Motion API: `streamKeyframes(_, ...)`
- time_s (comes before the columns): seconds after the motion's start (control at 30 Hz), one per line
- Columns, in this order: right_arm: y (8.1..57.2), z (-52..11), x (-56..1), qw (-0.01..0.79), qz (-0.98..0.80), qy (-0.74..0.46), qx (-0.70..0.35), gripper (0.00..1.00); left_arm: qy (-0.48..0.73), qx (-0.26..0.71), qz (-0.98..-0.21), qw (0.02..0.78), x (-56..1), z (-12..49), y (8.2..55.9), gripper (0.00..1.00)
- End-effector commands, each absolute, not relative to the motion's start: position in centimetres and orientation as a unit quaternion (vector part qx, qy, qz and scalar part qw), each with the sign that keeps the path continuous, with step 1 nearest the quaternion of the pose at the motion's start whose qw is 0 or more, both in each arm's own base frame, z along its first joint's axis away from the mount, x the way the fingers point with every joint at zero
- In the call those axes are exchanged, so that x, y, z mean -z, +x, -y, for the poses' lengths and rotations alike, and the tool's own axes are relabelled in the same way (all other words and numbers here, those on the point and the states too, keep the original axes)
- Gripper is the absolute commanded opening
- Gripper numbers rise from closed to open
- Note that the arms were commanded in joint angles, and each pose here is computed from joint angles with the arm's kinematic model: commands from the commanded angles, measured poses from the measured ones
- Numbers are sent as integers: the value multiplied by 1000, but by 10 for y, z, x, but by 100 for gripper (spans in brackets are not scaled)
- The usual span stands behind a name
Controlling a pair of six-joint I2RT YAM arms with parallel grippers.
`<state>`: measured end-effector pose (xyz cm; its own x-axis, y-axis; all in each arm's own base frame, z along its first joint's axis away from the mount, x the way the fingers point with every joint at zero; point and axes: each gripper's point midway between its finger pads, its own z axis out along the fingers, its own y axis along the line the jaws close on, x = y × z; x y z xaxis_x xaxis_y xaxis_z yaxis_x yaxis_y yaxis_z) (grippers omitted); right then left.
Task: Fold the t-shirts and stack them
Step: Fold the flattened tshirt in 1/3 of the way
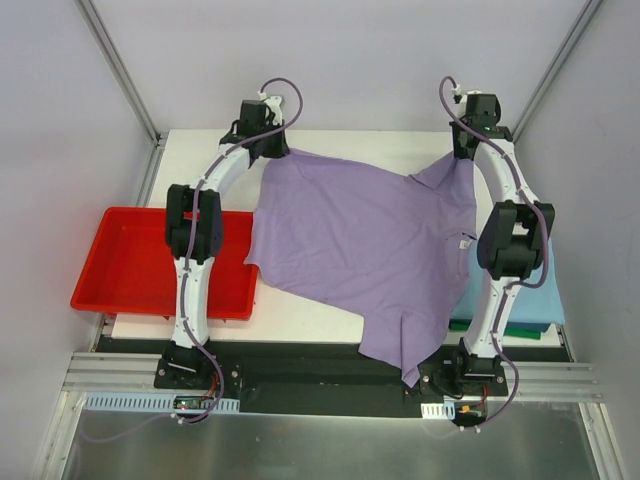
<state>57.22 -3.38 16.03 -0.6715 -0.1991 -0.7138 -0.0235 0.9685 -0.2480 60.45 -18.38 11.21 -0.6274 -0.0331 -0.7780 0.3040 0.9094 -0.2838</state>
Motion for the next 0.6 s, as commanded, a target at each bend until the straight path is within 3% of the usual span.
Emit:
streamKeyframes(0.0,512,29,-199,378,-919,-12,108,0,109,221,-850,466,-178,182,584,0)
streamKeyframes(0.3,435,22,-195,336,-937,25,89,0,122,215,-867,433,-164,171,533,0)
streamKeyframes(0.57,375,13,-176,303,-950,34,60,0,95,194,-881,421,-152,143,517,0)
